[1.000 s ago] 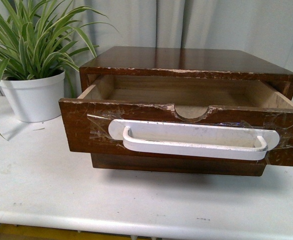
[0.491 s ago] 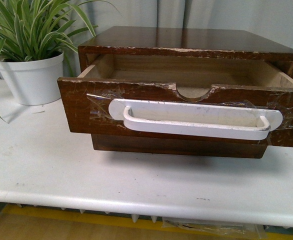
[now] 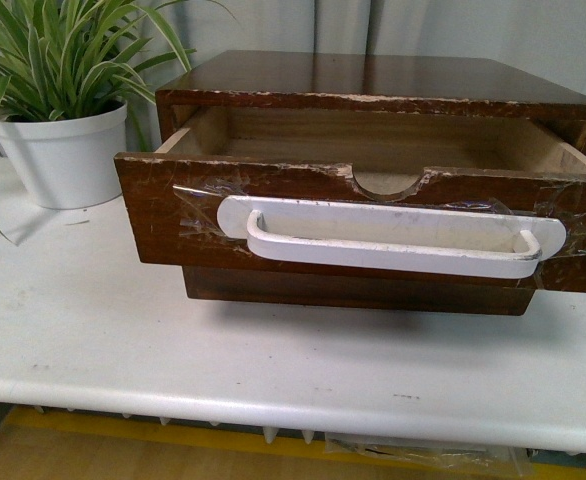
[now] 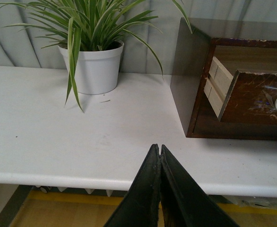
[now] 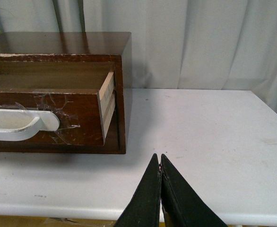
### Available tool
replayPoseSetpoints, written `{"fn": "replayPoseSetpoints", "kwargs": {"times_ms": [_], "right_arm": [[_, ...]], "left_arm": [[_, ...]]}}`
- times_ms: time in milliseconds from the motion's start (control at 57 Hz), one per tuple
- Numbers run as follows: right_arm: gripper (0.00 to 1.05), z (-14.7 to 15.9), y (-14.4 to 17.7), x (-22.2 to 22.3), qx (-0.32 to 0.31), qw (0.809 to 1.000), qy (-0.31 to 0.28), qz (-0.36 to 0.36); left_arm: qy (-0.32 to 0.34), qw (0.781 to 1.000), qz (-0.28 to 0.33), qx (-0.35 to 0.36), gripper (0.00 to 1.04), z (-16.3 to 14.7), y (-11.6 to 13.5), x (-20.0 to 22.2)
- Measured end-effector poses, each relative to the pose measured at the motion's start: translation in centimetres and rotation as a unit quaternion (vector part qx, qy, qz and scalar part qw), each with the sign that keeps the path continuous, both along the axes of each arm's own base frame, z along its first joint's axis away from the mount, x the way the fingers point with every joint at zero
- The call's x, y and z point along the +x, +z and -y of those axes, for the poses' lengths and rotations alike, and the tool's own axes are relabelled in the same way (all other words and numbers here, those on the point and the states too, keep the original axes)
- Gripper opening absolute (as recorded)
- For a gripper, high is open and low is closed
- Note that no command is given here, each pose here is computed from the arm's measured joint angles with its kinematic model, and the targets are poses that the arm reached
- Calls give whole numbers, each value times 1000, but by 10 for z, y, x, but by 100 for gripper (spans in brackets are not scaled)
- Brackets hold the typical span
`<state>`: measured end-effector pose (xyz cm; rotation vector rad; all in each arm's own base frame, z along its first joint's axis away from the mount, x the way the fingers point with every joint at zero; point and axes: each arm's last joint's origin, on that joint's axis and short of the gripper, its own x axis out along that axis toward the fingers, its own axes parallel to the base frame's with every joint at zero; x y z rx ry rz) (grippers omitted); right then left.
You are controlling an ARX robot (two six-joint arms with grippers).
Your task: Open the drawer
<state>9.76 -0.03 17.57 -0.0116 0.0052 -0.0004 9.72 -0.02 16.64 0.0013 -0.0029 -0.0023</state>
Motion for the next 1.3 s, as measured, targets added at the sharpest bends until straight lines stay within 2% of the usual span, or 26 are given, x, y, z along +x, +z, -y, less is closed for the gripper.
{"fn": "replayPoseSetpoints", "kwargs": {"times_ms": [140,404,439,982,1018,1298], "right_arm": [[1,0,-11,0,0,1000,0,2],[1,0,-10,0,0,1000,-1,2],[2,0,-10,0,0,1000,-1,2],[94,0,-10,0,0,1000,-1,2],[98,0,-10,0,1,1000,-1,2],[96,0,-10,0,1,1000,-1,2]], "left_arm": [[0,1000,0,0,4,0,0,0],[0,1000,0,0,4,0,0,0],[0,1000,0,-1,8,0,0,0],[0,1000,0,-1,100,0,0,0],[0,1000,0,-1,100,0,0,0],[0,1000,0,-1,99,0,0,0]]}}
